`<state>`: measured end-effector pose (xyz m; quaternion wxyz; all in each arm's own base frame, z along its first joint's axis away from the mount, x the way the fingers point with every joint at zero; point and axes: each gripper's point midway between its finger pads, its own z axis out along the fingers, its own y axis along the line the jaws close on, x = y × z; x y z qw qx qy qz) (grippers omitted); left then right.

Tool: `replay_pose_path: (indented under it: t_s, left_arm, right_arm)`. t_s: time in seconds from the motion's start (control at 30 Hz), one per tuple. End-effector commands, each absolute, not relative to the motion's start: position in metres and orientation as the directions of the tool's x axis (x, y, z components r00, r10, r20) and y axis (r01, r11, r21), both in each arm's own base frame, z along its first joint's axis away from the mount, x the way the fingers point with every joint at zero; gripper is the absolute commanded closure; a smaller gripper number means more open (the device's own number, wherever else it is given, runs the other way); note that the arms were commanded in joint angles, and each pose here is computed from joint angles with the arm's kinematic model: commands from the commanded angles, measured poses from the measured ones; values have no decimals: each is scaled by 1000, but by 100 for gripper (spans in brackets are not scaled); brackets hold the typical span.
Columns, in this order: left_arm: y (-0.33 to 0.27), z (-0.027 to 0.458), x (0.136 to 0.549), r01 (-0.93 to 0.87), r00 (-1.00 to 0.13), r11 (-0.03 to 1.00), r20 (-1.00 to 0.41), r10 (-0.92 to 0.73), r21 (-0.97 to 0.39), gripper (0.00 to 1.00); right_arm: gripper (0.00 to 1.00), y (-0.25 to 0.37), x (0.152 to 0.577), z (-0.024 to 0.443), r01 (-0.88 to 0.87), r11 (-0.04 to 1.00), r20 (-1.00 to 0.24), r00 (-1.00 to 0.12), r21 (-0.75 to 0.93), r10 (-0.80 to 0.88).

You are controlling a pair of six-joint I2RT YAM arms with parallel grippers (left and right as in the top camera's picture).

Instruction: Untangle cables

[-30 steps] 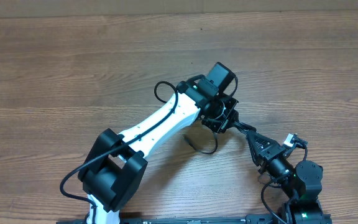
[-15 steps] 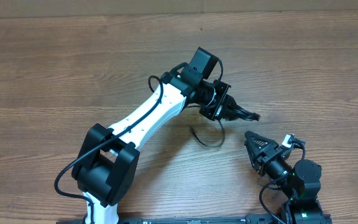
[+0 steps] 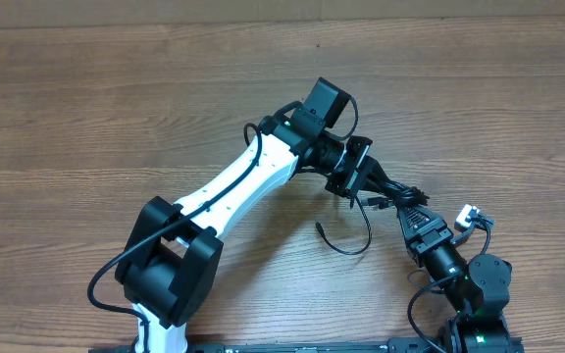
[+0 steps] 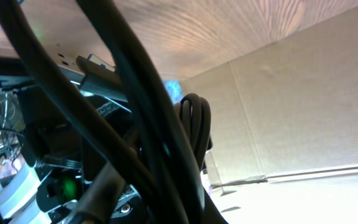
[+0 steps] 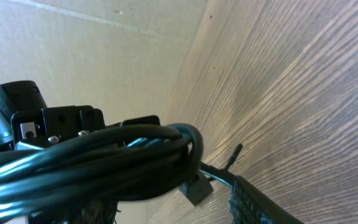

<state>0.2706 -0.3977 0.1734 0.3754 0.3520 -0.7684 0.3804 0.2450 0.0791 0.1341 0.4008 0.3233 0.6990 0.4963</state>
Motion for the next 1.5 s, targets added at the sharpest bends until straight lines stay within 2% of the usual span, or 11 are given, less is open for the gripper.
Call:
replay_pose_path:
  t_s: [0.0, 0.3, 0.5, 0.67, 0.73, 0.9, 0.97, 1.07, 1.23, 1.4, 1.47]
  left_arm:
    - [-406, 193, 256, -809, -456, 489, 873, -172, -326, 96]
    - [-409, 202, 243, -792, -436, 517, 894, -107, -325, 96]
    - [-412, 211, 228, -773, -409, 548, 911, -45, -320, 96]
    - [-414, 211, 226, -759, -429, 553, 903, -29, -343, 96]
    - [-414, 211, 226, -758, -433, 553, 901, -27, -347, 96]
    - [-414, 211, 227, -753, -443, 551, 896, -20, -360, 96]
    - [-415, 213, 235, -739, -488, 533, 873, -1, -413, 96]
    - [-418, 214, 259, -677, -629, 475, 777, 24, -563, 96]
    - [-413, 221, 299, -483, -837, 376, 543, 68, -791, 96]
    - [-395, 221, 321, -221, -953, 326, 275, 127, -919, 96]
    - [-389, 218, 325, -168, -966, 324, 222, 136, -931, 96]
  right_arm:
    - [47, 75, 247, 131, 54, 321, -264, -448, 945, 854]
    - [60, 74, 247, 131, 59, 310, -254, -442, 949, 860]
    - [62, 64, 251, 130, 92, 283, -227, -387, 955, 893]
    - [63, 63, 253, 136, 72, 279, -234, -373, 958, 898]
    - [69, 63, 253, 139, 59, 279, -238, -371, 959, 898]
    - [95, 68, 250, 134, 75, 277, -225, -403, 958, 887]
    - [96, 74, 247, 130, 82, 274, -212, -439, 958, 873]
    - [96, 87, 240, 131, 64, 262, -194, -514, 963, 836]
    - [96, 103, 229, 128, 56, 247, -163, -606, 967, 779]
    - [96, 103, 229, 129, 52, 249, -167, -606, 967, 778]
    - [96, 103, 231, 135, 23, 247, -184, -600, 969, 779]
